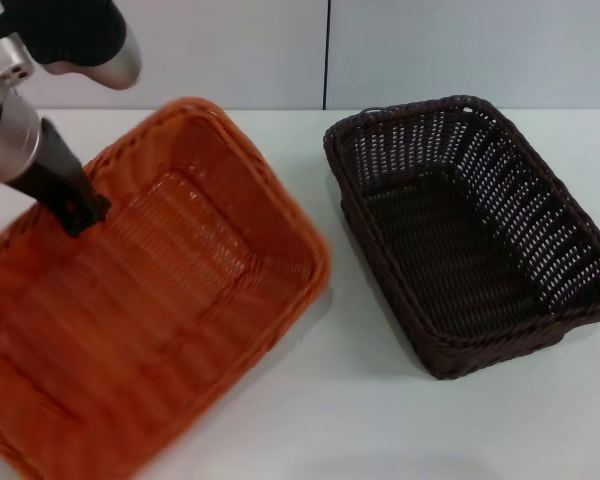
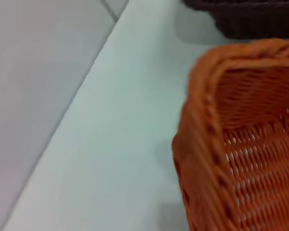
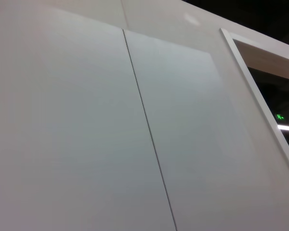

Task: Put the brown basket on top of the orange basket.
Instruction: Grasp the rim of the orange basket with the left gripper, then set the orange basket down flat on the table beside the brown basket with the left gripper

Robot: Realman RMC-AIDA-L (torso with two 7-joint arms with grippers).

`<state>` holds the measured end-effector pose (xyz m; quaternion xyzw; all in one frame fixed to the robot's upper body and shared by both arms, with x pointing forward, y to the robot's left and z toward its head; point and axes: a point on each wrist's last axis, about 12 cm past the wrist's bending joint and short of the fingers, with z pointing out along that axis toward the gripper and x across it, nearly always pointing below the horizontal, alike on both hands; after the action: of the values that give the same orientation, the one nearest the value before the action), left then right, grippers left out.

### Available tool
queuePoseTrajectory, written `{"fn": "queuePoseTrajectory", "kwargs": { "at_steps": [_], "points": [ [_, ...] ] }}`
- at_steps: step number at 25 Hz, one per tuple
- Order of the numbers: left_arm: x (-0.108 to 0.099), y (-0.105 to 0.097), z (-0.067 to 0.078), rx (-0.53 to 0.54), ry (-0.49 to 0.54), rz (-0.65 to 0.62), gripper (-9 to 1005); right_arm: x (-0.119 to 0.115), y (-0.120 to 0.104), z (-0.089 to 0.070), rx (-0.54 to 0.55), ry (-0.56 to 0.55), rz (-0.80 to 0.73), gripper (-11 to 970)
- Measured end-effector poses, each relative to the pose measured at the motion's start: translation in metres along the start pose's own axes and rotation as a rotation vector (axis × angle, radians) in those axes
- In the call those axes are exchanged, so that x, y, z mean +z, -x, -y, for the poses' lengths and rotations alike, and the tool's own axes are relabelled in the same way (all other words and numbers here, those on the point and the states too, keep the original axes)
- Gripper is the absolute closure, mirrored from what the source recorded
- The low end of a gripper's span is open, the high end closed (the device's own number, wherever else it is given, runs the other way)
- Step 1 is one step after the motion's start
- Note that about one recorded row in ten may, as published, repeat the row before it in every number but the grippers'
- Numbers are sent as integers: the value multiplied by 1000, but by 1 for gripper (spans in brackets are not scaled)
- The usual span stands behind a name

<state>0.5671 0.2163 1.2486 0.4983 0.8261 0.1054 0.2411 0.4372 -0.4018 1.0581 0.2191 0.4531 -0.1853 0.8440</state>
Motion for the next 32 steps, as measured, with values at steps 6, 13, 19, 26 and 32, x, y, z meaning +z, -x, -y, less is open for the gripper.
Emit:
{"fn": "queuePoseTrajectory", "kwargs": {
  "at_steps": [6,13,19,26,32],
  "points": [
    [-8,16,-7,215,9,19,871,-3,1,-3,12,10,6,170],
    [-18,31,-8,477,-14,19,872,-8,3,-5,22,25,17,170],
    [-12,51,-13,560,-53,8,874,-10,2,-6,26,28,6,170],
    [-9,66,-12,660,-65,12,876,-11,2,-6,24,30,7,170],
    [-7,72,-9,716,-68,13,876,-11,3,-5,23,29,8,171]
  ]
}}
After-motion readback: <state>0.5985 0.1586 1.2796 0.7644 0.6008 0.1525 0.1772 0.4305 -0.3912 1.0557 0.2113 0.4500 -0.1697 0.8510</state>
